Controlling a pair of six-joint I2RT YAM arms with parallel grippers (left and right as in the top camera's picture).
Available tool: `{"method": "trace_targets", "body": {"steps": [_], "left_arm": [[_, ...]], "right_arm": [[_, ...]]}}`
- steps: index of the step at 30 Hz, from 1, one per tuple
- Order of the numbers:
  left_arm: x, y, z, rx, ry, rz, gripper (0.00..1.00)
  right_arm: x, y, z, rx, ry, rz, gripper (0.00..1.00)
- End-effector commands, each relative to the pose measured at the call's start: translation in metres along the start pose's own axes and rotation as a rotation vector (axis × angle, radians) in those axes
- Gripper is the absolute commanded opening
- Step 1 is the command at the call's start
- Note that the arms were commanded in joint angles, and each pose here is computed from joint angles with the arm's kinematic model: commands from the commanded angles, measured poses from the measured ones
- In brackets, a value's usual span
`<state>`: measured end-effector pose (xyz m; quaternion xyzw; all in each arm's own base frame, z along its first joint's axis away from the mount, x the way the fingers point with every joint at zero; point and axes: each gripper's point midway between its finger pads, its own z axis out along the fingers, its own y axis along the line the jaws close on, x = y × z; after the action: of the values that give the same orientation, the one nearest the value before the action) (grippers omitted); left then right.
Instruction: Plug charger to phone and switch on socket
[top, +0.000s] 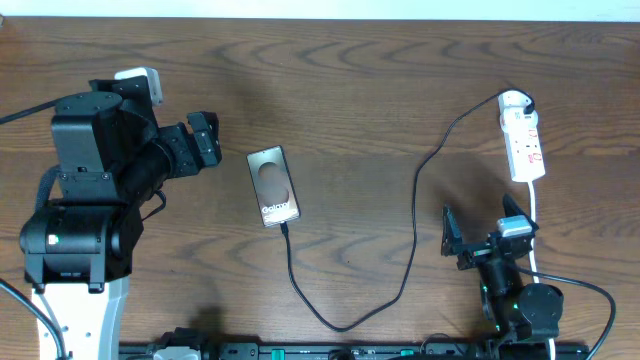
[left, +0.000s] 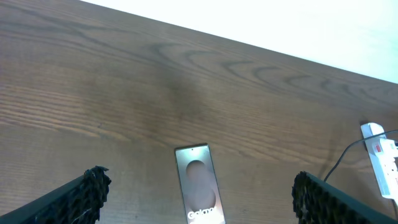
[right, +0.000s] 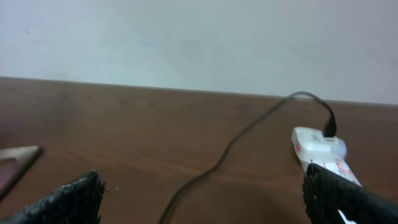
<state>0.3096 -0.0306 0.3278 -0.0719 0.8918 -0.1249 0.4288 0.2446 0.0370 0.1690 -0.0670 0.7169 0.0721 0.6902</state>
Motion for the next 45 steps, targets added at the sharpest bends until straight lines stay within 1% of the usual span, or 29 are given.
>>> {"method": "trace_targets", "body": {"steps": [1,29,33,37,40,45], "left_arm": [[0.000,0.002,0.001,-0.007,0.002,-0.004,0.96],[0.000,0.002,0.001,-0.008,0.002,-0.003,0.96],[0.004,0.017,-0.005,-0.089,-0.011,-0.005,0.96],[0.018,0.028,-0.022,-0.120,-0.111,0.004,0.96],[0.027,0.030,-0.024,-0.102,-0.226,0.087,0.96],[0.044,0.034,-0.019,-0.064,-0.409,0.156,0.96]], "right_arm": [[0.009,-0.004,-0.001,0.037,0.024,0.025,0.99],[0.011,-0.006,-0.001,0.048,0.032,0.026,0.99],[0.011,-0.006,-0.001,0.048,0.032,0.026,0.99],[0.011,-0.006,-0.001,0.048,0.033,0.026,0.99],[0.011,-0.006,-0.001,0.048,0.032,0.026,0.99],[0.011,-0.006,-0.001,0.048,0.032,0.026,0.99]]}}
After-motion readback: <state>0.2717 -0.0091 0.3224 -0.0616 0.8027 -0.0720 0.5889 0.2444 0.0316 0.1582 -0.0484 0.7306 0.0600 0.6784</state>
